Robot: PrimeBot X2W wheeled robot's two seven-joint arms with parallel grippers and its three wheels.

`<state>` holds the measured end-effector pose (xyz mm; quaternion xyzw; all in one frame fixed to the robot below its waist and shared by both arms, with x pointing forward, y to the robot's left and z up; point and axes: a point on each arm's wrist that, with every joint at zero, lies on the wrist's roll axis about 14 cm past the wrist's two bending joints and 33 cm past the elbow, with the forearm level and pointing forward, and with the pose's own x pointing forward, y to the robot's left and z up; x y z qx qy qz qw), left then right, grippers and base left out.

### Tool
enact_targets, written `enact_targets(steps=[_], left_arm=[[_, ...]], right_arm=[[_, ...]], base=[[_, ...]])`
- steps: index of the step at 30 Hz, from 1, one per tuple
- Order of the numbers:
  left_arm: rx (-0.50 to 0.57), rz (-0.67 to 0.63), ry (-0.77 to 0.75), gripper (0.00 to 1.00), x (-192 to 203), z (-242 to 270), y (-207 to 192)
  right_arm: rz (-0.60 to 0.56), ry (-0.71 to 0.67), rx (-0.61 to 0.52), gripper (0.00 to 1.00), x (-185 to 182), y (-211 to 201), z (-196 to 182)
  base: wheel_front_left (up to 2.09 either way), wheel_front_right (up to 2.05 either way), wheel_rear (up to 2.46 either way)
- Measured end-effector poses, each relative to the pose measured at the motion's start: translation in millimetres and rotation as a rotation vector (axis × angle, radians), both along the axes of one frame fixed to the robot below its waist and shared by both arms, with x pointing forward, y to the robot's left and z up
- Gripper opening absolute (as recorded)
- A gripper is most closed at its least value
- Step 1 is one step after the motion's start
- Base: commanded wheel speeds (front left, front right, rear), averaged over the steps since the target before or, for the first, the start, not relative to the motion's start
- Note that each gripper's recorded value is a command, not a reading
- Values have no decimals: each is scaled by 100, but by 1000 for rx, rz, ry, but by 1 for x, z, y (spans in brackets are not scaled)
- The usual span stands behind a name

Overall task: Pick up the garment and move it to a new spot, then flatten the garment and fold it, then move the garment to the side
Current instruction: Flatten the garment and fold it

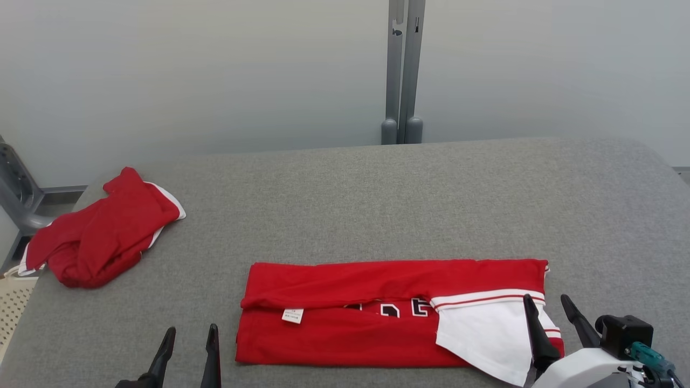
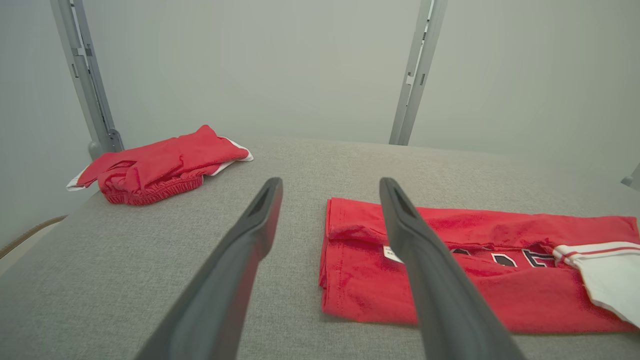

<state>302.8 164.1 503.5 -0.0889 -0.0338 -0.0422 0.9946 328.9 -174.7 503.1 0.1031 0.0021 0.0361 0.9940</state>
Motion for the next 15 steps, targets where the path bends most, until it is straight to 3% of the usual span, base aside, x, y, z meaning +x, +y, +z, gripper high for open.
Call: enact_targets(steps=[15], left_arm=[[31, 64, 39, 100, -12, -16, 23]], right_arm=[[29, 24, -31, 100, -4, 8, -4]], base=[[0, 0, 0]])
